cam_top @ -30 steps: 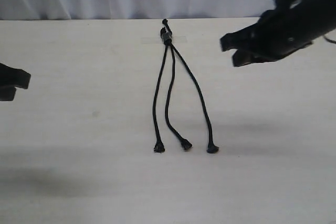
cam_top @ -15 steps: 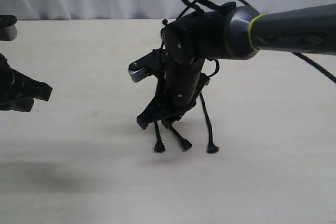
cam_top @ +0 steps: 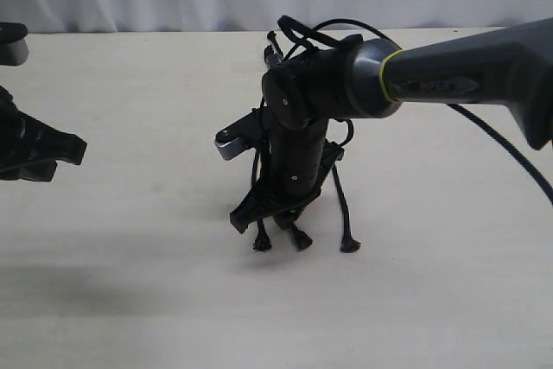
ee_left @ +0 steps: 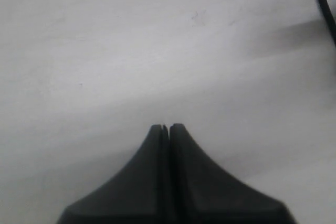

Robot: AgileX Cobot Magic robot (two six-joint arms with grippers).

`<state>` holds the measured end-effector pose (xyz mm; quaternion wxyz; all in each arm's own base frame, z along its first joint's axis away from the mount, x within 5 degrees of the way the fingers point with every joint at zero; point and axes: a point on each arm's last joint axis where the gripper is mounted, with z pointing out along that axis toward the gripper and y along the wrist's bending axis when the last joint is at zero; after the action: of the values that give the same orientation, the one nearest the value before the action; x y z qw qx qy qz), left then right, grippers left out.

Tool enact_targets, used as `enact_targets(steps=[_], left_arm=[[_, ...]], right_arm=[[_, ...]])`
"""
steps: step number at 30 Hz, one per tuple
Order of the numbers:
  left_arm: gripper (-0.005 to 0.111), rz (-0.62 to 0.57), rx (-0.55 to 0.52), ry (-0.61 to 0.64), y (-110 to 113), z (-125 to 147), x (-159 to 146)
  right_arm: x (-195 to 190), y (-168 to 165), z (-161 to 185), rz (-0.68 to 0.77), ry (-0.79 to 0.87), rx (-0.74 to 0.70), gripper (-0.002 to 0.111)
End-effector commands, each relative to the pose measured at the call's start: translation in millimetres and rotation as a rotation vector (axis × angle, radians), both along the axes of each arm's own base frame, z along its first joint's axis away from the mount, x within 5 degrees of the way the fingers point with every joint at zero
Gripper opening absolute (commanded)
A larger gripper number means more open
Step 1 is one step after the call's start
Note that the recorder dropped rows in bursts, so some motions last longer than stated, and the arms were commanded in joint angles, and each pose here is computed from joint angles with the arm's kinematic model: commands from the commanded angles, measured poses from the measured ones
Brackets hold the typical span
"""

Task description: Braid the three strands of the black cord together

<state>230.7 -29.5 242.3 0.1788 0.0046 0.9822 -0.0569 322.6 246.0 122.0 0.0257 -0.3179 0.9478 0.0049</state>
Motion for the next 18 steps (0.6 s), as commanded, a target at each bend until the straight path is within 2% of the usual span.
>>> enact_targets(steps=[1, 5, 11, 14, 18], left_arm=[[0.0, 0.0, -0.003, -0.01, -2.3, 1.3, 1.2], [0.0, 0.0, -0.003, -0.01, -2.3, 1.3, 1.2], [0.0, 0.0, -0.004, -0.014, -2.3, 1.5, 1.6], [0.0, 0.004, -0.011, -0.02, -2.8, 1.7, 2.1], [0.0, 0.008, -0.018, -0.031, -3.3, 2.2, 3.1]], right_arm=[[1.3, 1.2, 1.6, 0.001, -0.011, 0.003, 0.004], [2.8, 1.5, 7.8, -0.001, -0.006, -0.002, 0.004], [13.1, 10.8, 58.2, -0.038, -0.084, 0.079, 0.004], [11.7, 21.2, 73.5, -0.089, -0.051, 0.191, 0.004], [9.3, 37.8, 68.9, -0.145, 0.02, 0.362, 0.004]])
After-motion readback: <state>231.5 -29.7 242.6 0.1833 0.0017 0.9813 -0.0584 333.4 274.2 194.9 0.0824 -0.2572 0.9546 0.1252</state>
